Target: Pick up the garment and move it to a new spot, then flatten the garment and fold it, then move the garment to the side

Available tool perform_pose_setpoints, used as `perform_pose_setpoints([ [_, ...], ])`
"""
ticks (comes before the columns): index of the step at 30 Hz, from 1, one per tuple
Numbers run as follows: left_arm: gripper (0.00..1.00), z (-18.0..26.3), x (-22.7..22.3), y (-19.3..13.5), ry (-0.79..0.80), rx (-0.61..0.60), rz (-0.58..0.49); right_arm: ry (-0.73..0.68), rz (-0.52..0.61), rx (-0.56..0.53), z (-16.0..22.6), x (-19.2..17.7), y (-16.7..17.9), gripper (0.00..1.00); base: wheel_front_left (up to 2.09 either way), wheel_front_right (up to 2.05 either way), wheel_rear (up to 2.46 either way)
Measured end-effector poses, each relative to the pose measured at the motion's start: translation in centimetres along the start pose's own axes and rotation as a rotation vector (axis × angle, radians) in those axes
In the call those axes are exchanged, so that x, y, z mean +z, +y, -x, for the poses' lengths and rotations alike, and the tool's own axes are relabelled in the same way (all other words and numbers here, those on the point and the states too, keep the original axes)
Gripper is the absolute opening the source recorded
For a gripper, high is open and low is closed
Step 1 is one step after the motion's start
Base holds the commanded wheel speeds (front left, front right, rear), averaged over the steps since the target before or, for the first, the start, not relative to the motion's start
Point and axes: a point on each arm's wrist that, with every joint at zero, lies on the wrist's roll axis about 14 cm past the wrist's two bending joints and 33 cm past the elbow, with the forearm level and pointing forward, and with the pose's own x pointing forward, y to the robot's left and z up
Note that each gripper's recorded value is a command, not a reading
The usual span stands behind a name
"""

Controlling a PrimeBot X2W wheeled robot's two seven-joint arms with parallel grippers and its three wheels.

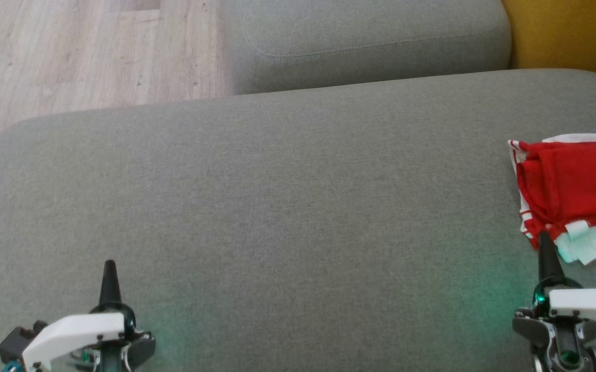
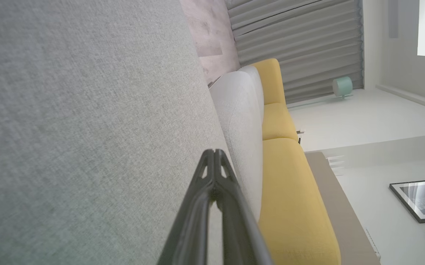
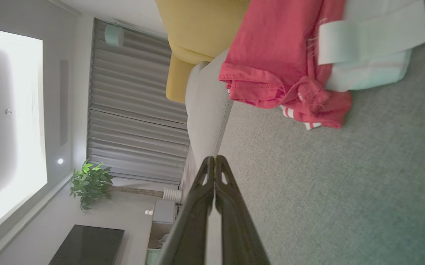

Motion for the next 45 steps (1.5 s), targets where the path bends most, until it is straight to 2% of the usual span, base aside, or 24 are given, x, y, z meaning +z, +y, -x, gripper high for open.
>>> perform_pose_setpoints([
  [26, 0.0, -0.1, 1.9, -1.4, -0.024, -0.078, 0.237, 0.009, -0.283, 0.064, -0.5, 0.5, 1.8, 0.0, 0.0, 0.0, 0.0],
  [45, 0.0, -0.1, 1.9, -1.4, -0.026, -0.078, 0.237, 0.008, -0.285, 0.066, -0.5, 0.6, 1.8, 0.0, 0.0, 0.0, 0.0],
])
